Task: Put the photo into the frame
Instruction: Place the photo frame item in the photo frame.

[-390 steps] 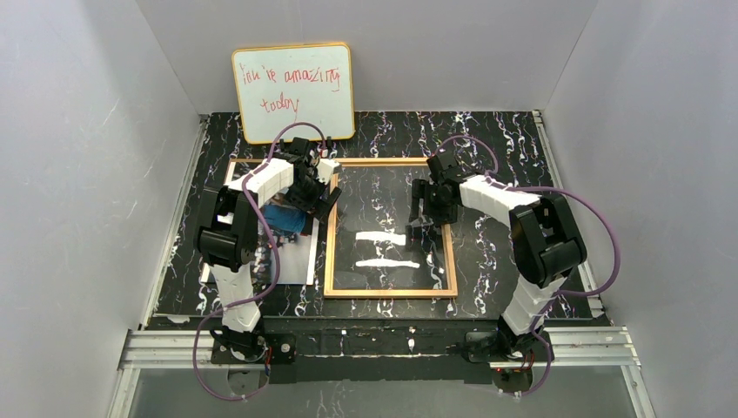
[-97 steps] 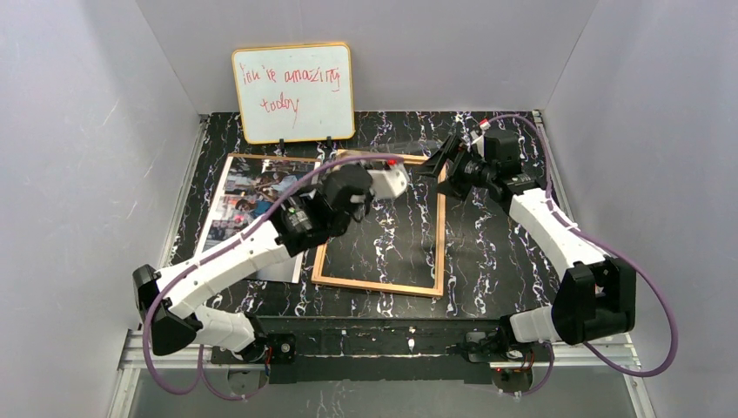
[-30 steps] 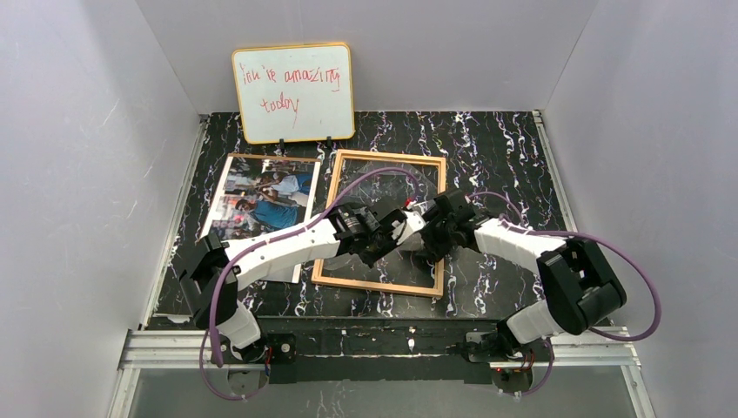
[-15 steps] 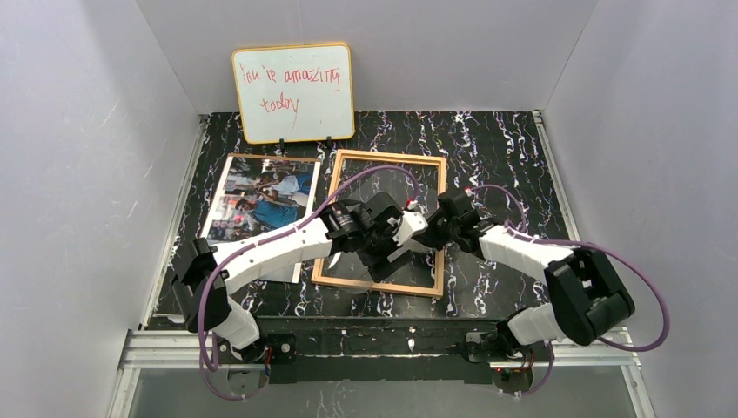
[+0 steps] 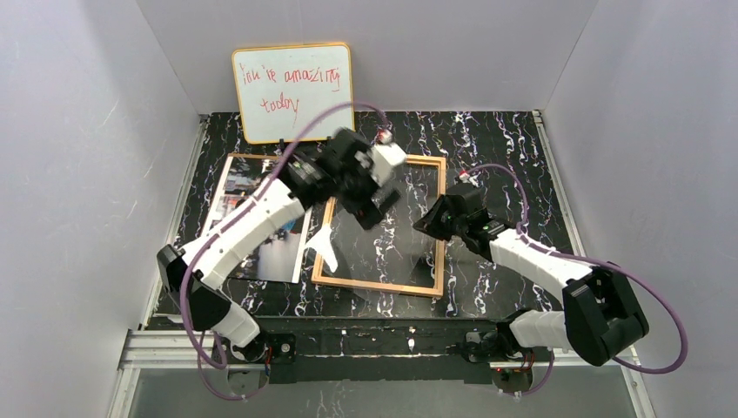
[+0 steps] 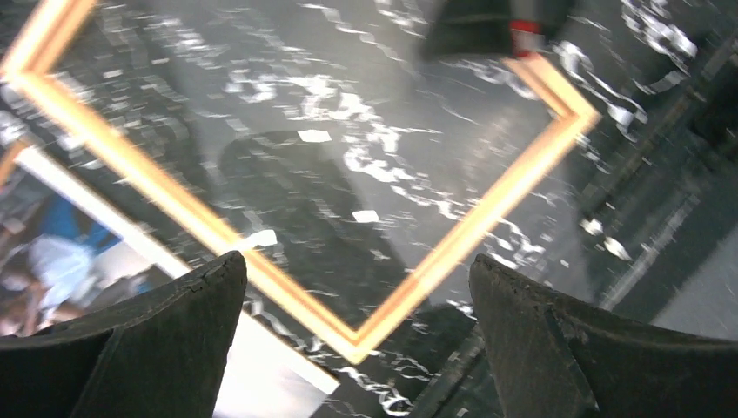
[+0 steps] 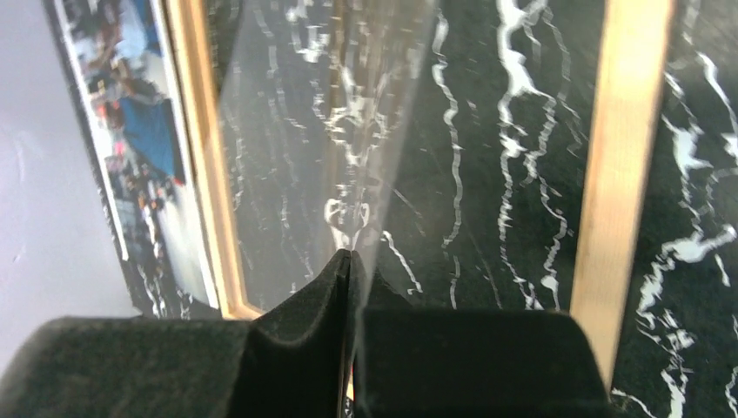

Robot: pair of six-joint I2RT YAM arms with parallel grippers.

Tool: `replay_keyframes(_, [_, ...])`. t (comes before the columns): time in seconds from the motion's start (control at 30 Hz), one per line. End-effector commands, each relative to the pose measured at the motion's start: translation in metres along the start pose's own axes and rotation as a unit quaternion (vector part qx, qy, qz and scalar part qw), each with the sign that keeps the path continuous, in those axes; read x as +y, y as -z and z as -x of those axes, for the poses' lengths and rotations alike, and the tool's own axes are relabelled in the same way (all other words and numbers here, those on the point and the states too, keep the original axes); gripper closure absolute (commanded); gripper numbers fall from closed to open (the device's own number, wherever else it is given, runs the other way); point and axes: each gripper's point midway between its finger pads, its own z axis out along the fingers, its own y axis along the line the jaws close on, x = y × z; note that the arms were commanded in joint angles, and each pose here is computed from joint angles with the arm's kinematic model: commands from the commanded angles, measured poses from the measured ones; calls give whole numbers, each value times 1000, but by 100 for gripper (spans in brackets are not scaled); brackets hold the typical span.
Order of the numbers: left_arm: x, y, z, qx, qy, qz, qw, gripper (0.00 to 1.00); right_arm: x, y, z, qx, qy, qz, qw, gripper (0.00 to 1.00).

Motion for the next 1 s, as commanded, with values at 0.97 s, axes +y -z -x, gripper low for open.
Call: replay_keyframes(0.97, [250, -40, -163, 95, 207, 123, 966, 2, 86, -17, 46, 213, 122, 274, 930, 96])
